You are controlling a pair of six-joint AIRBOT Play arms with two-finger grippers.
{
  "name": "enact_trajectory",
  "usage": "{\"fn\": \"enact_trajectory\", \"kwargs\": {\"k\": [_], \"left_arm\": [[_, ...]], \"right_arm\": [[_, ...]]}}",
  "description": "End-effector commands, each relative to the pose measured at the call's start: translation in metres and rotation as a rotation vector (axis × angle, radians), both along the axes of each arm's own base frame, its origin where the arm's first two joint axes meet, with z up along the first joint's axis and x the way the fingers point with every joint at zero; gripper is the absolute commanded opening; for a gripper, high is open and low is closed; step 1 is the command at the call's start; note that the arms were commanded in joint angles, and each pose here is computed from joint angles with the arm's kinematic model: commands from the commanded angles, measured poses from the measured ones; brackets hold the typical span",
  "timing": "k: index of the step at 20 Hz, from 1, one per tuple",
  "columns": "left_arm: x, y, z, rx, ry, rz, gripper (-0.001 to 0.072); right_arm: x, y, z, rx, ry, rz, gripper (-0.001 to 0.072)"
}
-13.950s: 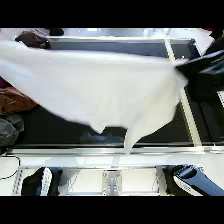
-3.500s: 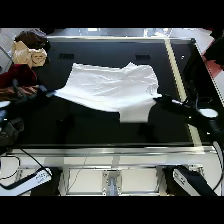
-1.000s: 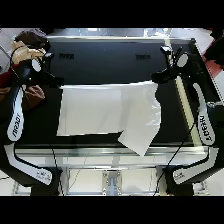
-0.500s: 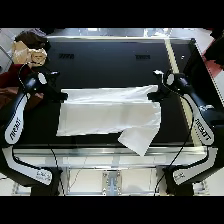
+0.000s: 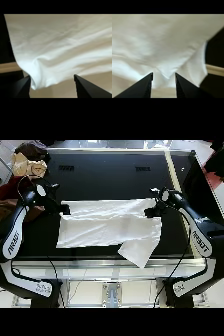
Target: Fold the shirts.
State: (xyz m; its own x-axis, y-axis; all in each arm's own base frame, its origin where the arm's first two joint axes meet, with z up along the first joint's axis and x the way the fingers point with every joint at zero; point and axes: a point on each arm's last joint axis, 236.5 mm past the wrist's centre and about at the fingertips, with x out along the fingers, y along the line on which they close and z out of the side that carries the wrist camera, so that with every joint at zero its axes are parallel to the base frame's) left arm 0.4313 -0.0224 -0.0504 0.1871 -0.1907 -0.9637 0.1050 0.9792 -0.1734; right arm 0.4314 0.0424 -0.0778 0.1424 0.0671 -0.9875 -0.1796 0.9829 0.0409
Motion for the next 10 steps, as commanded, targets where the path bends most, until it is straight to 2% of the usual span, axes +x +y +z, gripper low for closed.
{"fn": "enact_trajectory", "kwargs": {"k": [1,3,5,7,8,10], "left_arm": [[0.002,0.014,0.074,0.003,-0.168,0.038,0.0604],[-0.017,0.055,0.124,0.08,-0.289,0.107,0.0604],[-0.064,0.102,0.13,0.121,-0.31,0.287,0.0604],[-0.117,0.134,0.104,0.085,-0.312,0.558,0.0605],[-0.134,0.141,0.093,0.032,-0.337,0.701,0.0605],[-0.157,0.137,0.074,-0.078,-0.365,0.866,0.0605]], "right_arm": [[-0.014,-0.041,0.073,-0.133,-0.05,0.013,0.0338],[-0.037,-0.075,0.122,-0.149,-0.106,-0.067,0.0339],[-0.079,-0.102,0.133,-0.082,-0.13,-0.202,0.0339],[-0.127,-0.096,0.099,0.07,-0.108,-0.34,0.0345],[-0.146,-0.081,0.078,0.179,-0.087,-0.414,0.0403],[-0.178,-0.038,0.04,0.424,0.018,-0.522,0.0419]]}}
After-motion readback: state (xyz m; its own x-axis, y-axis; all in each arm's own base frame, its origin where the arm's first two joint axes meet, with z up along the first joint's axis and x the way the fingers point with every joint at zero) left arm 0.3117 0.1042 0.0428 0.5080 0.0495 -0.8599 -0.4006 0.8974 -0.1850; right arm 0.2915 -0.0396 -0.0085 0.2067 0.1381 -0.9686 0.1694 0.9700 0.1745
